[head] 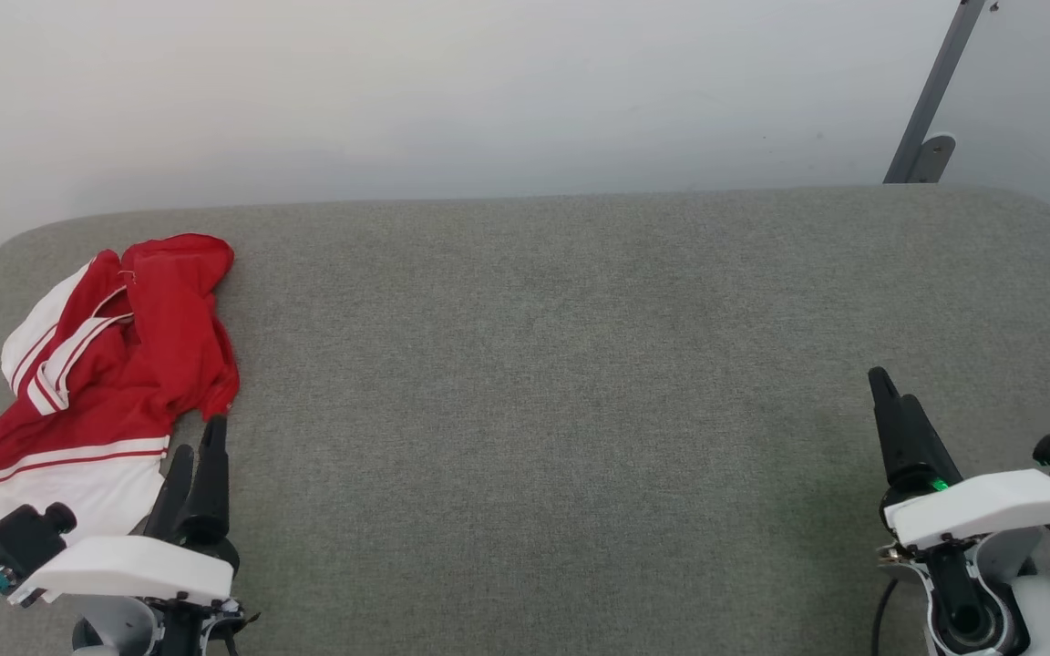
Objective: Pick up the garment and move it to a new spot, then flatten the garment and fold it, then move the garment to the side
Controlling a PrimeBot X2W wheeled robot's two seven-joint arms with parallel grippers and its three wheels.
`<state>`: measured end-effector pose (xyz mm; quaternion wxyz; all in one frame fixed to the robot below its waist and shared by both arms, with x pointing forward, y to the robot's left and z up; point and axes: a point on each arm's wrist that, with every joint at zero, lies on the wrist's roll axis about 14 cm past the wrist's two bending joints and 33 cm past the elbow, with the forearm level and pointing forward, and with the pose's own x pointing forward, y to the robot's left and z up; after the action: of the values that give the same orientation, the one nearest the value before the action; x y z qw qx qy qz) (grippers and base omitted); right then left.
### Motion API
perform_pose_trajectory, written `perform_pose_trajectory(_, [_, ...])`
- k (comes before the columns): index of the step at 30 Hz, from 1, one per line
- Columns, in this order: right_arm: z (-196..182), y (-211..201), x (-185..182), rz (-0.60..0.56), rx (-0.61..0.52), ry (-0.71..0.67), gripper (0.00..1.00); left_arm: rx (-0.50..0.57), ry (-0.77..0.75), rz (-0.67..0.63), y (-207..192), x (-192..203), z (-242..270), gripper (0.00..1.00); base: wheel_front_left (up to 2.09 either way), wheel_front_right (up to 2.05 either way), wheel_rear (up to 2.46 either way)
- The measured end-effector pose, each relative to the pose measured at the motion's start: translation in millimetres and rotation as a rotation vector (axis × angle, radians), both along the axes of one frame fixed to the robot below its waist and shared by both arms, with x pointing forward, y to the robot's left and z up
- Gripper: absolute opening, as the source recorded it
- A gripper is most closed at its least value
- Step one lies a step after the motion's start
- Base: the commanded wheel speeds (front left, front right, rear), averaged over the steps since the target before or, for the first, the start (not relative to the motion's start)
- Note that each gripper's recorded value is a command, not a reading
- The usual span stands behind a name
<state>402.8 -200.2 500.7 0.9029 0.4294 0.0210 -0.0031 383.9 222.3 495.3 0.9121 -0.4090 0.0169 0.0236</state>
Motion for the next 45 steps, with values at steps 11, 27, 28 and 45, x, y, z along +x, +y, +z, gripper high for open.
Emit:
perform_pose_trajectory(11, [4.5, -1.6, 5.2, 0.01, -0.276, -0.019, 1.0, 0.237, 0.004, -0.018, 2.8, -0.4, 1.1, 1.0, 0.0, 0.0, 0.0])
perform_pose_trajectory(27, [4.3, 0.6, 7.2, 0.028, -0.546, -0.036, 1.0, 0.478, 0.002, -0.046, 2.6, -2.2, 0.3, 1.0, 0.0, 0.0, 0.0])
perform_pose_trajectory(28, [4.7, 0.7, 7.6, 0.029, -0.555, -0.037, 1.0, 0.489, 0.003, -0.049, 2.4, -2.4, -0.2, 1.0, 0.0, 0.0, 0.0])
perform_pose_trajectory(45, [13.8, -0.7, 12.5, 0.027, -0.723, -0.08, 1.0, 0.678, -0.002, -0.085, 3.5, -3.9, -5.5, 1.0, 0.0, 0.0, 0.0])
